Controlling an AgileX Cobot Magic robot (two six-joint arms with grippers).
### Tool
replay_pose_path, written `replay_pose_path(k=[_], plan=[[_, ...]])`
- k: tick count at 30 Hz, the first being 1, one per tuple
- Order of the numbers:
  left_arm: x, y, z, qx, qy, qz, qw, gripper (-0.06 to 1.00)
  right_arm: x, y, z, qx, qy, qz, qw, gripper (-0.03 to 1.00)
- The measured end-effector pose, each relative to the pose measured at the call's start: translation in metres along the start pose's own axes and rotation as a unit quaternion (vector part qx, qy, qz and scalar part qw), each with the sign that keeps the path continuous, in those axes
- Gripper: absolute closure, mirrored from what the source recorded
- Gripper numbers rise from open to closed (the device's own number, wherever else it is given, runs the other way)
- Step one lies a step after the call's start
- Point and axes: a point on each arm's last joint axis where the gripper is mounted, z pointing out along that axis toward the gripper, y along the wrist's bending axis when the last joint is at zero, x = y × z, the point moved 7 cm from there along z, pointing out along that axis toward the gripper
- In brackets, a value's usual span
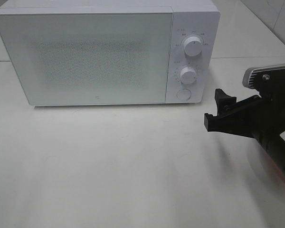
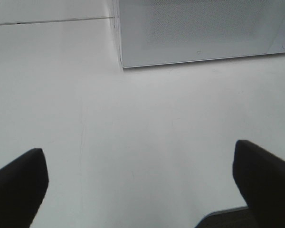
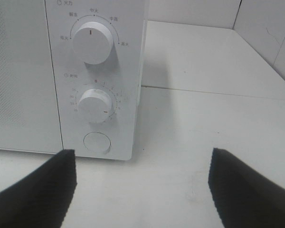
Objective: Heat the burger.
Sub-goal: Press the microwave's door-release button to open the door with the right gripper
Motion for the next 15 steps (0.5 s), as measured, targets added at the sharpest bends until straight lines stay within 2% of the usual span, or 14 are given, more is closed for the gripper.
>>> replay_pose_path(k=[8,11,12,13,15], plan=[[0.0,0.0,0.0,0.0,0.0,0.0,1.0,-0.03,0.0008,-0.0013,-0.0001,0.004,0.002,0.008,1.0,0.21],[0.0,0.0,0.0,0.0,0.0,0.0,1.0,-0.03,0.0014,-0.0011,-0.0001,0.004,0.004,0.03,1.0,0.21],[0.0,0.0,0.0,0.0,0.0,0.0,1.0,-0.03,0.0017,-0.001,-0.0001,0.004,0.005,0.056,0.998,0.21],[0.0,0.0,0.0,0.0,0.0,0.0,1.0,-0.03,0.0017,-0.001,-0.0001,0.004,0.005,0.056,0.998,0.21],[0.0,0.0,0.0,0.0,0.0,0.0,1.0,-0.03,0.0031,-0.0004,-0.0001,0.003,0.009,0.113,0.994,0.21]])
